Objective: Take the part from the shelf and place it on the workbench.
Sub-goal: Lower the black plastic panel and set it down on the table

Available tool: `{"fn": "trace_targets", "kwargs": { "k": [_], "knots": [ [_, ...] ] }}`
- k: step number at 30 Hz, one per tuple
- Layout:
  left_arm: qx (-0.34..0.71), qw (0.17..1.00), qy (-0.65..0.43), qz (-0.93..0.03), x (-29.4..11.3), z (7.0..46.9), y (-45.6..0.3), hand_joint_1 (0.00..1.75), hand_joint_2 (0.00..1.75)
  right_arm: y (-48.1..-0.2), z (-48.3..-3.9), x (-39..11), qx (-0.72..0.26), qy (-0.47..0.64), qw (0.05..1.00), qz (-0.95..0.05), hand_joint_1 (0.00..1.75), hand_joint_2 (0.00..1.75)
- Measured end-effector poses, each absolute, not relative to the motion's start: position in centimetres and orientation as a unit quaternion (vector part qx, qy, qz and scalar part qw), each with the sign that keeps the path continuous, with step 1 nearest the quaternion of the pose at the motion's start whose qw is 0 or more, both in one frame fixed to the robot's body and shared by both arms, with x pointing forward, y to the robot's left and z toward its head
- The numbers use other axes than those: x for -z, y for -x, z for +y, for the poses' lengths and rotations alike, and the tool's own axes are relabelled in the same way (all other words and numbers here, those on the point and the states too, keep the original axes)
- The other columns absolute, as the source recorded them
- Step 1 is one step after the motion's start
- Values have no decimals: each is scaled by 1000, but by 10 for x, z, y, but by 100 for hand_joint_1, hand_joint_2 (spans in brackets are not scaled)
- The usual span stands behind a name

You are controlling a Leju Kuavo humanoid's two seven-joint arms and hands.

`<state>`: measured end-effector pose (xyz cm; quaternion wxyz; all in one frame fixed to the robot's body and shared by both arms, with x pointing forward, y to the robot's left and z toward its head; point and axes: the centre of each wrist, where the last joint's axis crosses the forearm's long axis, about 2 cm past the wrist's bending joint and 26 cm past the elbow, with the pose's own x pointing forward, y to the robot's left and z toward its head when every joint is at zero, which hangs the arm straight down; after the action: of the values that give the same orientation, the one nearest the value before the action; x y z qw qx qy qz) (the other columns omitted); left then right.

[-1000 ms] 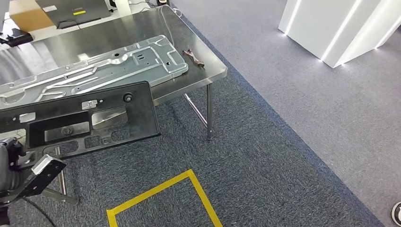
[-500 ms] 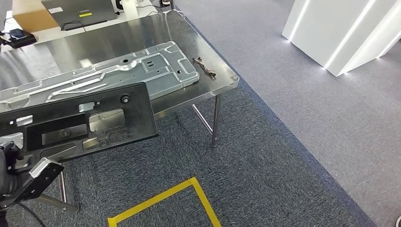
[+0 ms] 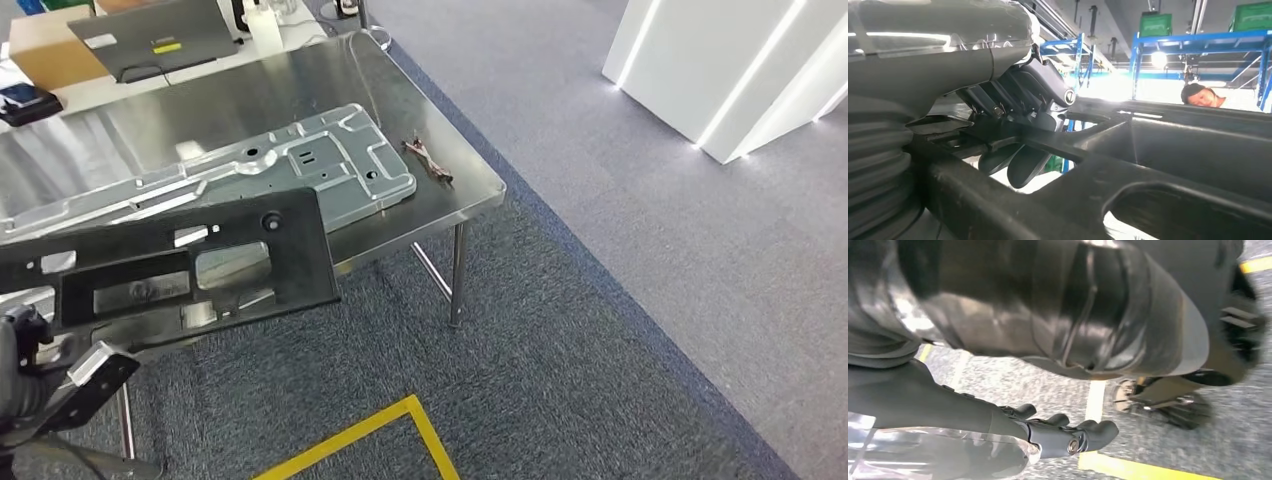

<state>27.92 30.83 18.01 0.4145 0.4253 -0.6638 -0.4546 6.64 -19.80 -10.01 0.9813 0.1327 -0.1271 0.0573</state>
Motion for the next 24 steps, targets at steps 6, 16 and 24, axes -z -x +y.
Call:
{"fn": "trace_targets", "kwargs": {
  "k": [6,16,24],
  "knots": [
    [457,417,-424,-661,-177,309,-277,175,175,-65,-198,100,-57,-133,981,-125,0,0],
    [454,416,-427,-663,-180,309,-277,175,175,-69,-198,100,-58,-133,981,-129,0,0],
    [457,418,-424,-661,-179,309,-277,175,175,-65,-201,101,-57,-131,982,-125,0,0]
  ]
}}
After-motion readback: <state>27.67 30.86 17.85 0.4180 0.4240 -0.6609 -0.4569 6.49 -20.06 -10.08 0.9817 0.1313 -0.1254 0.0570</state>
